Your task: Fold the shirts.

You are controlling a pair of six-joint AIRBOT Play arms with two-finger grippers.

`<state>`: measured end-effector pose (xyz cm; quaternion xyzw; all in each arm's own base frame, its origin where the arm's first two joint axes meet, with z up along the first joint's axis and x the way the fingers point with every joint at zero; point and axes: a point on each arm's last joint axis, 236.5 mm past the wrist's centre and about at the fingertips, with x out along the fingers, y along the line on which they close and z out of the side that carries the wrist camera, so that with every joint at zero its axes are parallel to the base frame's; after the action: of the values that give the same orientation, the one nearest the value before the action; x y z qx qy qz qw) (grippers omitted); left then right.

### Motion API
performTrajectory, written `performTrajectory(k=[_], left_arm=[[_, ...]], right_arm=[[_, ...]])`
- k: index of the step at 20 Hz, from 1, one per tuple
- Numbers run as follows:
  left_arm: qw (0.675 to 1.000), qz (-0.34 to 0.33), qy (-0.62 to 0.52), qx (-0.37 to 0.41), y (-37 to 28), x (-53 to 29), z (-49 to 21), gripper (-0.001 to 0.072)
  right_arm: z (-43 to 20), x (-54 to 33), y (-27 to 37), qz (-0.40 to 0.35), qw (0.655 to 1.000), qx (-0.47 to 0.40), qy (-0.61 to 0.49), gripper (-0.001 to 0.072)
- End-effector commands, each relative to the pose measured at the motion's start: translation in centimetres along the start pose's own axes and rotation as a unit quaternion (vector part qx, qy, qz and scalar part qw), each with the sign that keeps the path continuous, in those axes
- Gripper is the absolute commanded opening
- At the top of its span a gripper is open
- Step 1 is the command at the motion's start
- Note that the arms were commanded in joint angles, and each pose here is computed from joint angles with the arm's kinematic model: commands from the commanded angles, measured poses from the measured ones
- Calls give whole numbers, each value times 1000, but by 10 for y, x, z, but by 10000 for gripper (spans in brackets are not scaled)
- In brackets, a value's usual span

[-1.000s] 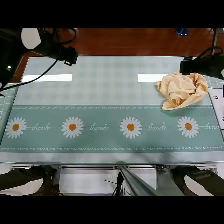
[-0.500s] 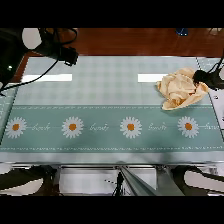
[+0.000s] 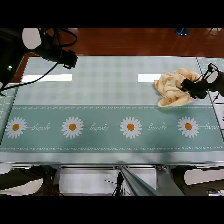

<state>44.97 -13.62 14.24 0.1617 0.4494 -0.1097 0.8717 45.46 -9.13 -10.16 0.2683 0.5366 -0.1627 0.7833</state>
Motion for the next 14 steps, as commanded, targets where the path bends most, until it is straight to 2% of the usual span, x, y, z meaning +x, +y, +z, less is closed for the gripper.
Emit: performTrajectory(k=[1, 5, 8, 12, 14], left_arm=[[1000, 0, 0, 0, 0, -3, 0, 551], [999, 2, -36, -6, 6, -36, 9, 551], [996, 6, -83, -16, 14, -81, 16, 551], [988, -1, -150, -47, 22, -153, 16, 551], [985, -20, -155, -68, 18, -176, 4, 551]], right_arm=[[-21, 1, 55, 94, 995, -26, 37, 36], [16, -114, 120, 194, 969, -143, -49, 31], [27, -258, 170, 280, 922, -207, -170, 31], [-15, -418, 192, 360, 855, -237, -287, 30], [-51, -454, 189, 372, 840, -265, -293, 30]])
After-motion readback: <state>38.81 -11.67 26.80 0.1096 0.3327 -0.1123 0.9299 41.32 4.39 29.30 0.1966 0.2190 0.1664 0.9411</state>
